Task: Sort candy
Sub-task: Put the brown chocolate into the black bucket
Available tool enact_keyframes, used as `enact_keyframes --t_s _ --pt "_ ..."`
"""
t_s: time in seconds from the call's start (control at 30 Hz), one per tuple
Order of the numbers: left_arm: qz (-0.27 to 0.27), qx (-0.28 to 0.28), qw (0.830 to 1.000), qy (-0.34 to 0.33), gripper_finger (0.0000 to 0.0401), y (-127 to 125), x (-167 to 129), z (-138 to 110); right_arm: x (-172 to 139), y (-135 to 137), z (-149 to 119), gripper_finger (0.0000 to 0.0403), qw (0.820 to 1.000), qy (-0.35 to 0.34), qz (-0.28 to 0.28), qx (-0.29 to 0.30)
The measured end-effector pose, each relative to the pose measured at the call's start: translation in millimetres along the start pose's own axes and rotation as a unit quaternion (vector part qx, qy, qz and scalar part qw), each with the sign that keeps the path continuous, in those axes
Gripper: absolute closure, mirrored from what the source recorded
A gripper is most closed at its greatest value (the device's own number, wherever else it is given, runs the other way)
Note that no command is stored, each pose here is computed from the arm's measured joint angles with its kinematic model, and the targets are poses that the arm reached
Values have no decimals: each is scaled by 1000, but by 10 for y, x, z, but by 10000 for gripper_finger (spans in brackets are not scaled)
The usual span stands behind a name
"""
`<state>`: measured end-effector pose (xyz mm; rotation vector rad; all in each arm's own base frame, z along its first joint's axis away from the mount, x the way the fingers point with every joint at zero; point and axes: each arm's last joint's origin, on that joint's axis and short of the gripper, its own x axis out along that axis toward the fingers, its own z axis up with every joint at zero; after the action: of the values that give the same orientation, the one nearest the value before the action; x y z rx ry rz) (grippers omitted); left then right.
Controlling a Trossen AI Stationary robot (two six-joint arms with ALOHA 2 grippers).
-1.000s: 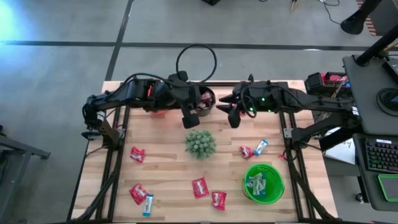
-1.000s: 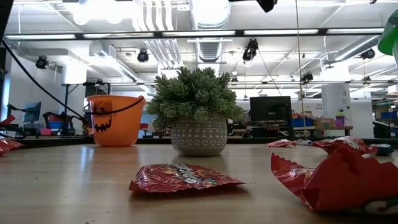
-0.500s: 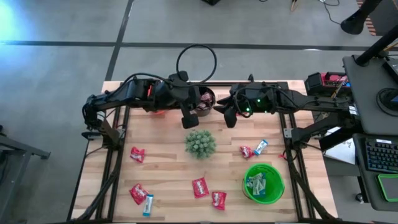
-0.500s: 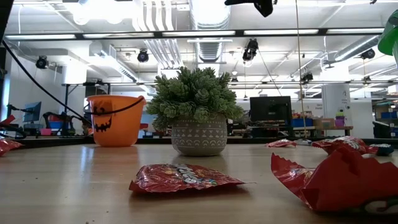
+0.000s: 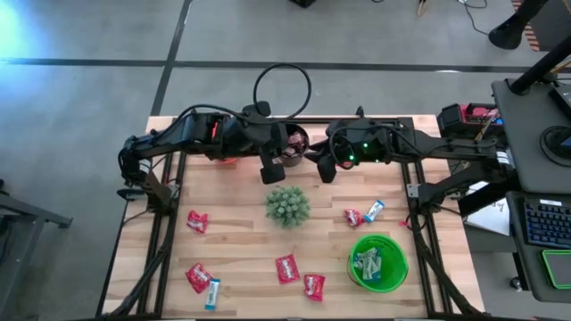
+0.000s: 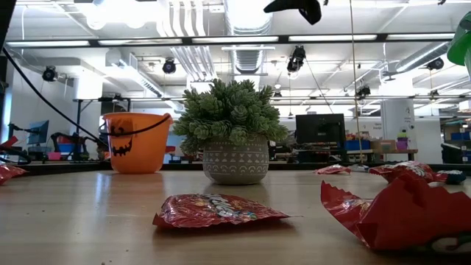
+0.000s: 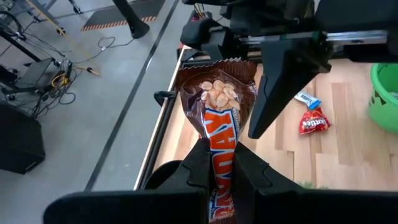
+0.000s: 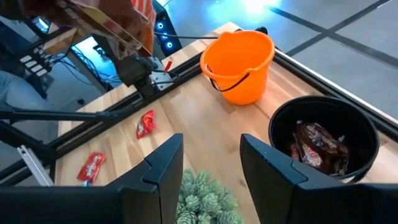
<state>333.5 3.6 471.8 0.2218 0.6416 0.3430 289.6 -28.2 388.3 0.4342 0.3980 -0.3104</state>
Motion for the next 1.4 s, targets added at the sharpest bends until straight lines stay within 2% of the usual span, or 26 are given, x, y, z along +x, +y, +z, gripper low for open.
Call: enact_keyframes --t_s 0.37,0.57,0.8,0.97,1.13,1.4 --pt "1 -1 1000 -2 395 2 0 5 122 -6 -36 252 999 13 -6 -30" --pt "1 4 1000 -2 395 3 2 4 70 32 79 252 996 -19 6 -88" --pt "0 8 1000 7 395 2 2 -15 46 14 198 252 994 26 26 -102" --pt "0 7 1000 7 395 2 2 -15 36 51 280 230 992 40 25 -117" --pt "1 3 1000 6 395 8 3 -12 -35 96 394 197 993 20 31 -116" --pt "4 -3 1000 4 395 31 2 -11 -133 157 546 188 990 -12 41 -136"
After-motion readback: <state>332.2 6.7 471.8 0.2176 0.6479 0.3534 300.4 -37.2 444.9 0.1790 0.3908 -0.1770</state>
